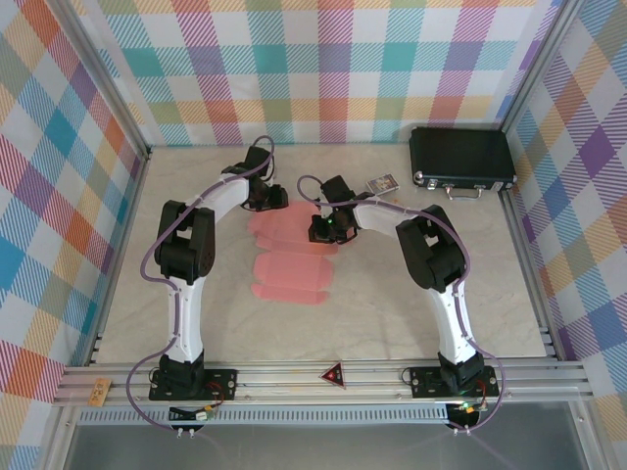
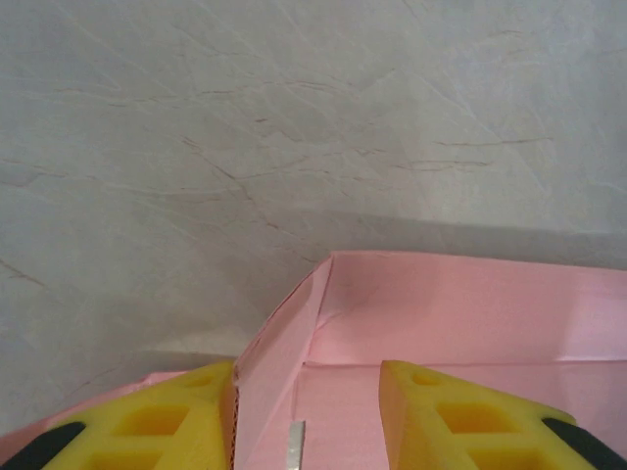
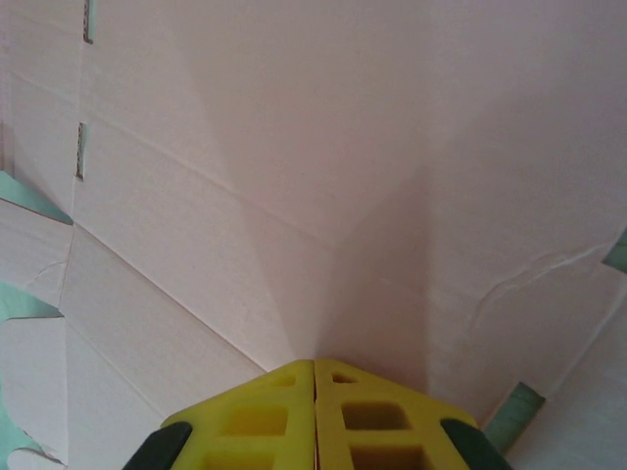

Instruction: Fold the paper box

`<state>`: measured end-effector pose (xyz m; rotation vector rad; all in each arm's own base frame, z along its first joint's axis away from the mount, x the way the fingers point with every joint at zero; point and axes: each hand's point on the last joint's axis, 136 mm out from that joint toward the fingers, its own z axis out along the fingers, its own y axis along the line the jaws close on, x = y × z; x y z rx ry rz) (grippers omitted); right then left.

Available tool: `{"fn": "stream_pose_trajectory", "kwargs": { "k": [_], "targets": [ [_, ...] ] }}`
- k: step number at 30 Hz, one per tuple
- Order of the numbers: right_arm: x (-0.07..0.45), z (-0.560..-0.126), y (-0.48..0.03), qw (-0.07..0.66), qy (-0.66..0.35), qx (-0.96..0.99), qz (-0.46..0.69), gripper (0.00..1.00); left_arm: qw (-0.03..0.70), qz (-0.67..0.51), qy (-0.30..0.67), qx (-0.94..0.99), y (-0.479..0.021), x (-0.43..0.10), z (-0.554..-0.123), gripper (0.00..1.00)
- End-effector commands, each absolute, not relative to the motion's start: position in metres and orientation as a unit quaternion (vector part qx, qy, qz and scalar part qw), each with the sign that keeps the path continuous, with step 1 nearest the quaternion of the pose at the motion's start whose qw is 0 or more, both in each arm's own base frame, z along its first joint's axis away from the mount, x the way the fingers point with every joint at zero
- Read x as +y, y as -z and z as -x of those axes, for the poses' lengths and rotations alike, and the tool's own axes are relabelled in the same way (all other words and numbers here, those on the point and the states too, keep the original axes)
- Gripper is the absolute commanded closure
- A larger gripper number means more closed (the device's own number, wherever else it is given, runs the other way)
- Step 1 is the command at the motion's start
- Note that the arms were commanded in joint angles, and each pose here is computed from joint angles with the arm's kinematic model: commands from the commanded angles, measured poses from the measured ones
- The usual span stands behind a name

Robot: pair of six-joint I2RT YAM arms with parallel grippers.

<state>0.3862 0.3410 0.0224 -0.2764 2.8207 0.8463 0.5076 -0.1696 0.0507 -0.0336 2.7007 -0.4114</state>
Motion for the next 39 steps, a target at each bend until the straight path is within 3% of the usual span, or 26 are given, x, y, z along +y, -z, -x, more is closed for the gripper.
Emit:
{"fn": "stream_pose_trajectory", "kwargs": {
  "k": [1,13,15,17,19,30,39],
  "targets": [
    [0.335,-0.372,0.011,0.052,-0.256,0.962,0.081,0.91,0.205,-0.018,0.182,0.962,-0.072,-0.184,-0.507,0.58],
    [0.335,-0.369,0.017,0.043,-0.254,0.963,0.081,0.91,0.209,-0.044,0.154,0.965,-0.072,-0.189,-0.509,0.56],
    [0.335,-0.369,0.017,0.042,-0.255,0.963,0.082,0.91,0.202,-0.048,0.162,0.965,-0.069,-0.193,-0.508,0.59],
    [0.335,-0.369,0.018,0.041,-0.256,0.962,0.082,0.91,0.199,-0.056,0.174,0.963,-0.07,-0.199,-0.507,0.73],
    [0.336,-0.369,0.019,0.04,-0.256,0.962,0.083,0.91,0.198,-0.061,0.179,0.962,-0.069,-0.202,-0.507,0.76],
    [0.335,-0.368,0.021,0.036,-0.256,0.962,0.082,0.91,0.169,-0.065,0.181,0.967,-0.048,-0.208,-0.501,0.72],
    [0.332,-0.372,0.005,0.058,-0.246,0.962,0.103,0.9,0.203,-0.063,0.174,0.962,-0.081,-0.203,-0.505,0.66]
  ]
}}
